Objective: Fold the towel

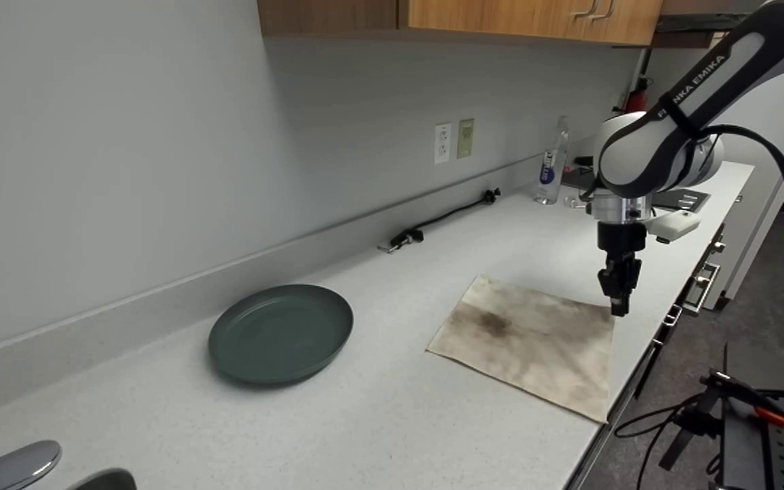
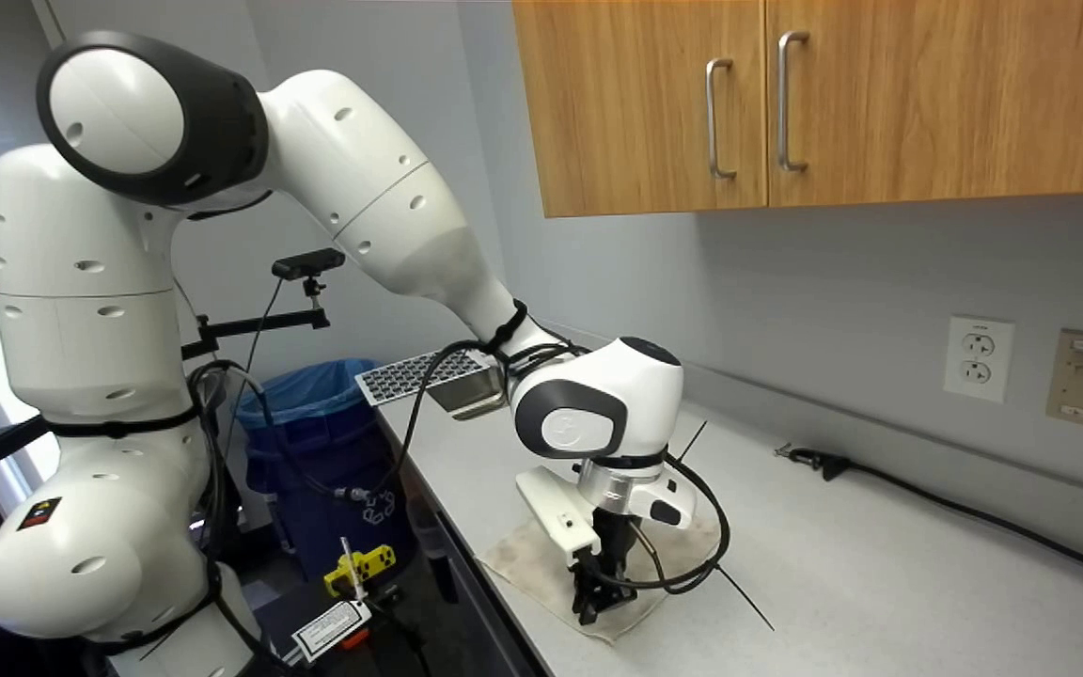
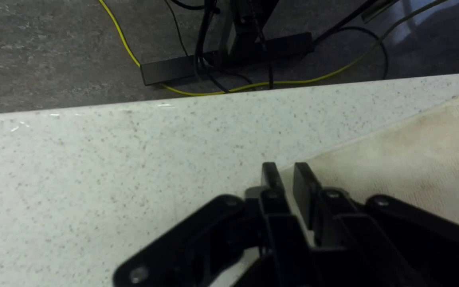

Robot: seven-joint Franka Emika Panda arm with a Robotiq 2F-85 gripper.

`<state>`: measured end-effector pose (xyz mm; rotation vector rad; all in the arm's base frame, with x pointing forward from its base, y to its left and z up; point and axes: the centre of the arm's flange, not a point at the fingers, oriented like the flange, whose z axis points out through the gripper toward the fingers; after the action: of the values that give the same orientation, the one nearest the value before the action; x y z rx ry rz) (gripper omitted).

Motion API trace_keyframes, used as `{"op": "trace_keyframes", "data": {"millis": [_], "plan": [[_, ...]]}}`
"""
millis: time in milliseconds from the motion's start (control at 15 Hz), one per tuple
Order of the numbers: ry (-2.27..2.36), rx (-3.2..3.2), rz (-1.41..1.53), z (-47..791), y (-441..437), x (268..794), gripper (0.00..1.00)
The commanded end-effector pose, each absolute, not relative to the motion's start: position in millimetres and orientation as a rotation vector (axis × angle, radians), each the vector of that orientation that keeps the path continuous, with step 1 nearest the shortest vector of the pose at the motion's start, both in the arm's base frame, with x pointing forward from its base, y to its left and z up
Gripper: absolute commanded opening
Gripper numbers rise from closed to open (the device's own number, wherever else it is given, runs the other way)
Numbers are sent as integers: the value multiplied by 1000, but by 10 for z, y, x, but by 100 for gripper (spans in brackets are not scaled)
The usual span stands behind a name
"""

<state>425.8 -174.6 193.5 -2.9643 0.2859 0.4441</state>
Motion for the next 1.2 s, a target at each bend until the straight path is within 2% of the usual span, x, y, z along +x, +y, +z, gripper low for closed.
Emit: {"op": "trace_keyframes", "data": {"millis": [0, 400, 467, 1000, 1133], "plan": [[333, -3008, 472, 1896, -1745, 4289, 48], [411, -3023, 443, 1755, -1796, 4420, 94], [420, -3021, 442, 1735, -1804, 4439, 99], [459, -2976, 476, 1536, -1801, 4466, 100], [471, -2965, 479, 1512, -1785, 4473, 93]]}}
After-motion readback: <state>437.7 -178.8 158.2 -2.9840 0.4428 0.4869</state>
